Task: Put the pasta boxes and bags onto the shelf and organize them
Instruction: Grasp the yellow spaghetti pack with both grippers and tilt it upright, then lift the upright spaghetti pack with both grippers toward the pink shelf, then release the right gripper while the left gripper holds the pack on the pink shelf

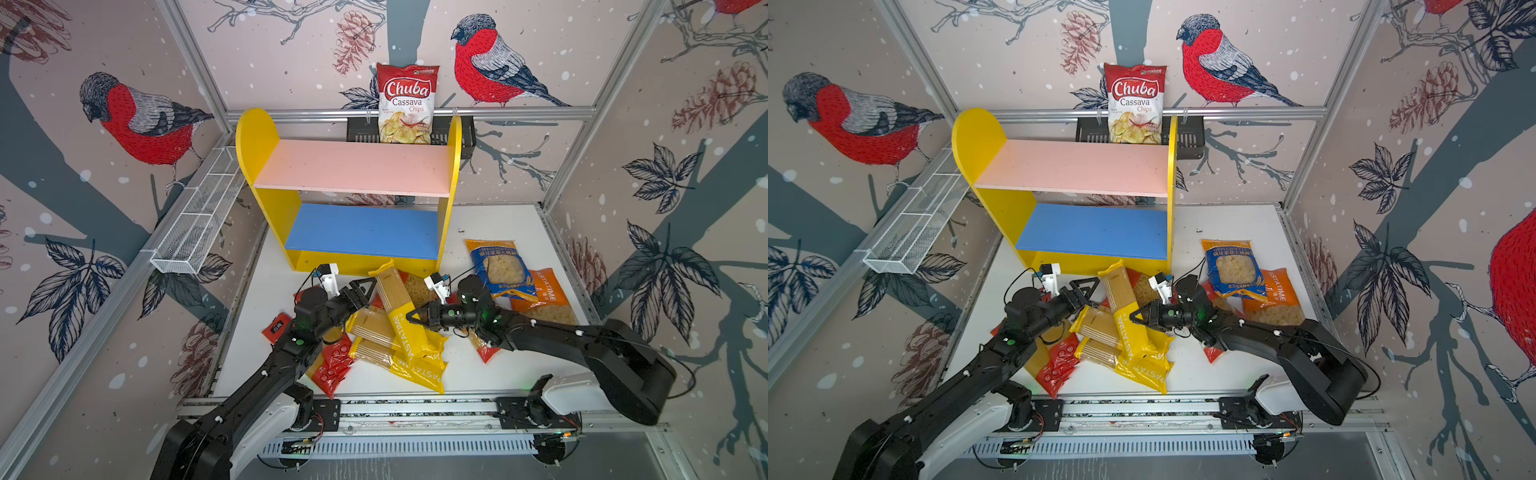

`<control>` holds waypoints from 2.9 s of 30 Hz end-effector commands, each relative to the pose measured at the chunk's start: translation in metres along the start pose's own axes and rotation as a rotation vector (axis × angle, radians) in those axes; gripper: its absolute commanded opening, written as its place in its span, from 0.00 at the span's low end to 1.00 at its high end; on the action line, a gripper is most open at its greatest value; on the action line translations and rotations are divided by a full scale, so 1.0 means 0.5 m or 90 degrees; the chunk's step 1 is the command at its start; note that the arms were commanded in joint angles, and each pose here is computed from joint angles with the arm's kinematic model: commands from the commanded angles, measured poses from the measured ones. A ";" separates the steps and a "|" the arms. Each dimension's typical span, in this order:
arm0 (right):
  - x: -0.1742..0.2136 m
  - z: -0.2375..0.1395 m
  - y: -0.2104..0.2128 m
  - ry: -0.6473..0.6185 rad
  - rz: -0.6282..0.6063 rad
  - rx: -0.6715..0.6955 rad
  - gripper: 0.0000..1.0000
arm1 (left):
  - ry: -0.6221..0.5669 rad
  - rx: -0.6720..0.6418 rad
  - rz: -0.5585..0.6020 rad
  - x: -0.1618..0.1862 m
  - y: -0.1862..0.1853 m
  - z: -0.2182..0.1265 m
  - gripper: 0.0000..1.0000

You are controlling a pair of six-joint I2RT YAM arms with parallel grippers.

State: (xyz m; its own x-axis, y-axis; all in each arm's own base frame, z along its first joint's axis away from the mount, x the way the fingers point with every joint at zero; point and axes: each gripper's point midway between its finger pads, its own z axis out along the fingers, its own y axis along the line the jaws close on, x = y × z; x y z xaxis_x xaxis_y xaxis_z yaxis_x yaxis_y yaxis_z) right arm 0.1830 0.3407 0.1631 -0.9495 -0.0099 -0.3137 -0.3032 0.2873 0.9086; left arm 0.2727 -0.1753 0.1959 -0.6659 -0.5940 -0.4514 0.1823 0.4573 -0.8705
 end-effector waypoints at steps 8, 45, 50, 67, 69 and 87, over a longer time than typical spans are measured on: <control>-0.078 -0.028 0.254 -0.128 -0.185 -0.176 0.00 | 0.002 0.184 -0.014 -0.031 -0.140 -0.016 0.87; -0.121 0.065 0.339 0.009 -0.223 -0.142 0.63 | 0.019 0.327 0.084 -0.281 -0.392 -0.033 0.01; -0.152 0.081 0.391 -0.001 -0.228 -0.200 0.39 | 0.002 0.297 0.092 -0.349 -0.396 -0.022 0.02; -0.358 0.086 0.587 -0.197 -0.154 -0.333 0.05 | -0.066 0.300 0.030 -0.463 -0.370 -0.054 0.76; -0.391 0.090 0.593 -0.225 -0.111 -0.335 0.07 | -0.079 0.307 0.016 -0.459 -0.360 -0.074 0.81; -0.442 0.156 0.548 -0.226 -0.009 -0.268 0.54 | -0.120 0.280 -0.022 -0.419 -0.324 -0.097 0.94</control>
State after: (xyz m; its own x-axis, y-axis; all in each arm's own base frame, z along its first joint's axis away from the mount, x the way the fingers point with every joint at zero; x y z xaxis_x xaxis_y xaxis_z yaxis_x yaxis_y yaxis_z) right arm 0.3273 0.5031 0.4466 -0.8970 0.3390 -0.2837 -0.3330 -0.0960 0.9380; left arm 0.3496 -0.0895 0.4363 -0.5627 -0.7294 -0.3890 0.4520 0.1225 -0.8836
